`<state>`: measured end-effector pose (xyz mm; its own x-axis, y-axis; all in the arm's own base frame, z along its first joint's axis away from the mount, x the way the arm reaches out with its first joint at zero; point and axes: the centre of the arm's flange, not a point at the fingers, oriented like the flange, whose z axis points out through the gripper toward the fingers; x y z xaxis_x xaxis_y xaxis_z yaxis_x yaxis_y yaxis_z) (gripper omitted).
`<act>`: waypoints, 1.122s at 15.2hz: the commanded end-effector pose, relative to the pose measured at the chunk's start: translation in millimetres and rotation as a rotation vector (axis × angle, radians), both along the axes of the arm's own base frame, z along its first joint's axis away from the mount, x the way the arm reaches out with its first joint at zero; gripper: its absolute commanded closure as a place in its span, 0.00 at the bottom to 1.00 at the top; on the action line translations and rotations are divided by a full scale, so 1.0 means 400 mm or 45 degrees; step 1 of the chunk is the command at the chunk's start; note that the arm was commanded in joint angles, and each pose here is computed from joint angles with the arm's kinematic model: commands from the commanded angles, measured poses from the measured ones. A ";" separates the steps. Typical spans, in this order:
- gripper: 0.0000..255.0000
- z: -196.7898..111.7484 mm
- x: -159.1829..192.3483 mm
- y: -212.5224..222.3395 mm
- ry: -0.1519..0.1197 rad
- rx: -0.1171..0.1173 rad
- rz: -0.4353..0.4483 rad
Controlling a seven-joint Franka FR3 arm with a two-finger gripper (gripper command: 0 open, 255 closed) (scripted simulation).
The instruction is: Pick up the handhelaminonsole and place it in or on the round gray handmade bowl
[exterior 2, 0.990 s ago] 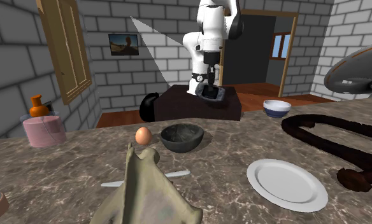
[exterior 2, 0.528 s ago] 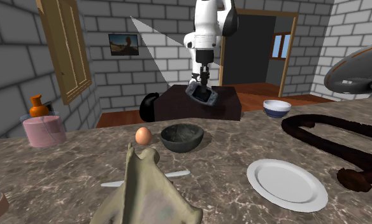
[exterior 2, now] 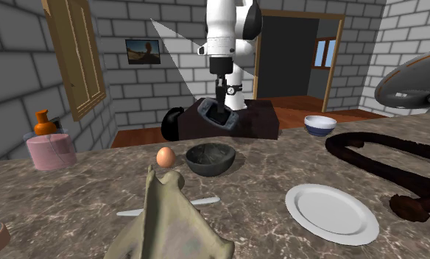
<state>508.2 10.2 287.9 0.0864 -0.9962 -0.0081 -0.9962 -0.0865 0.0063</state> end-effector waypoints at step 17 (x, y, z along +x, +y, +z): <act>1.00 -0.148 0.180 -0.076 -0.001 -0.002 0.000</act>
<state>580.4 -20.9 234.6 0.0862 -0.9963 -0.0064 -0.9963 -0.0862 0.0067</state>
